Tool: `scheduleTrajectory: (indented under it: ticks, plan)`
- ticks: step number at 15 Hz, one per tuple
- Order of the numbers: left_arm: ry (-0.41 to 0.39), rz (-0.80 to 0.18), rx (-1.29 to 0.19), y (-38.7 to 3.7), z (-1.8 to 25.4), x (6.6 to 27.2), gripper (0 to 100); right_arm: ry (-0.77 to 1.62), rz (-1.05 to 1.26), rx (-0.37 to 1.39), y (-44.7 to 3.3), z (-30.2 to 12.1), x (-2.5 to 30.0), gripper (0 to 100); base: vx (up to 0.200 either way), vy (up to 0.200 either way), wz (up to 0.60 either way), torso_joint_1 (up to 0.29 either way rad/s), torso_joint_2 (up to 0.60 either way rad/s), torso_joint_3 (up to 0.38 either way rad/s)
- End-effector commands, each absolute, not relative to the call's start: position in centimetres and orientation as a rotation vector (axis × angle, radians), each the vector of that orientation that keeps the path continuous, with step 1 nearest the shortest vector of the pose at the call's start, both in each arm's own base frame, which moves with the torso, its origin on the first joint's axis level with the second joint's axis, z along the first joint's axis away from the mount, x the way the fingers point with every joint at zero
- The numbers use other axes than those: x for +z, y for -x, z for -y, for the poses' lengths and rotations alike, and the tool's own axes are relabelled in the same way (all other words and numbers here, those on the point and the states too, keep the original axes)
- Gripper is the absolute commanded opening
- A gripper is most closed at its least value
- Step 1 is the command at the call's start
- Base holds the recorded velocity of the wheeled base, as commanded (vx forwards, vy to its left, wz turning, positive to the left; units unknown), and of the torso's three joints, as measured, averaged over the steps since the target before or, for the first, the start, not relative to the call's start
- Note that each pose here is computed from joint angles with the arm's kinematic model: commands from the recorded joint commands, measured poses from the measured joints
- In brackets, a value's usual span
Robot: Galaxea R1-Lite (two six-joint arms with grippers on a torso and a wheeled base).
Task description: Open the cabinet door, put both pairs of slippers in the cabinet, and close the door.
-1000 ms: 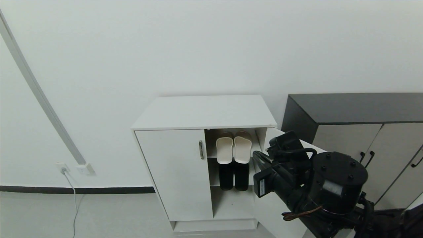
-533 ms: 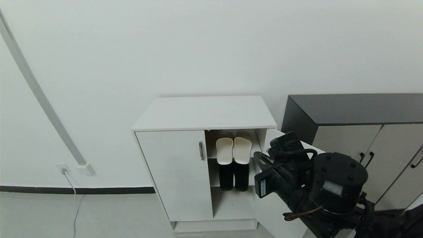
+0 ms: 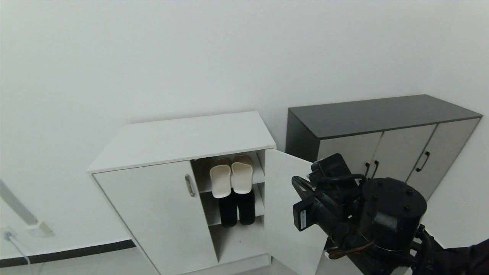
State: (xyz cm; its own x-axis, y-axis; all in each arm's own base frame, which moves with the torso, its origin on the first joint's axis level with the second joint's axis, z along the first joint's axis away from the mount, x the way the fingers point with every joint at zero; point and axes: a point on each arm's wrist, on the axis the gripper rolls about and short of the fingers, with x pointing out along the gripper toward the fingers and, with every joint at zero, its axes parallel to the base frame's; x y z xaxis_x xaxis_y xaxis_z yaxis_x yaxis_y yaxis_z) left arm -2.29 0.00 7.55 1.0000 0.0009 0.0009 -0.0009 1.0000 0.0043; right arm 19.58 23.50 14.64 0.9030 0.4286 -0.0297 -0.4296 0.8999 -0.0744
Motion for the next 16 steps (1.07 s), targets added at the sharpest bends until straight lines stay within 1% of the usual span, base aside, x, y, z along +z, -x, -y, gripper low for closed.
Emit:
scheduleTrajectory:
  ticks: [1, 5, 8, 14, 16]
  plan:
    - [-0.005, 0.0, 0.002, 2.3, 0.0, 7.5, 0, 0.081, -0.014, 0.438, -19.7, -23.4, 14.6, 0, 0.0, 0.0, 0.0, 0.0, 0.0, 0.0]
    - [-0.005, 0.0, 0.002, 2.3, 0.0, 7.5, 0, 0.083, -0.009, 0.427, -20.0, -23.3, 14.7, 0, 0.0, 0.0, 0.0, 0.0, 0.0, 0.0]
    - [-0.005, 0.0, 0.002, 2.3, 0.0, 7.5, 0, 0.075, -0.029, 0.375, -21.7, -23.0, 15.4, 0, -0.2, 0.0, 0.0, 0.01, 0.0, -0.001]
    - [-0.005, 0.0, 0.0, 2.3, 0.0, 7.5, 0, -0.052, -0.22, 0.199, -28.4, -22.0, 20.1, 0, 0.0, 0.0, 0.0, 0.0, 0.0, 0.0]
    - [-0.003, 0.0, 0.0, 2.3, 0.0, 7.5, 0, -0.061, -0.261, 0.156, -30.4, -21.7, 20.8, 0, 0.0, 0.0, 0.0, 0.0, 0.0, 0.0]
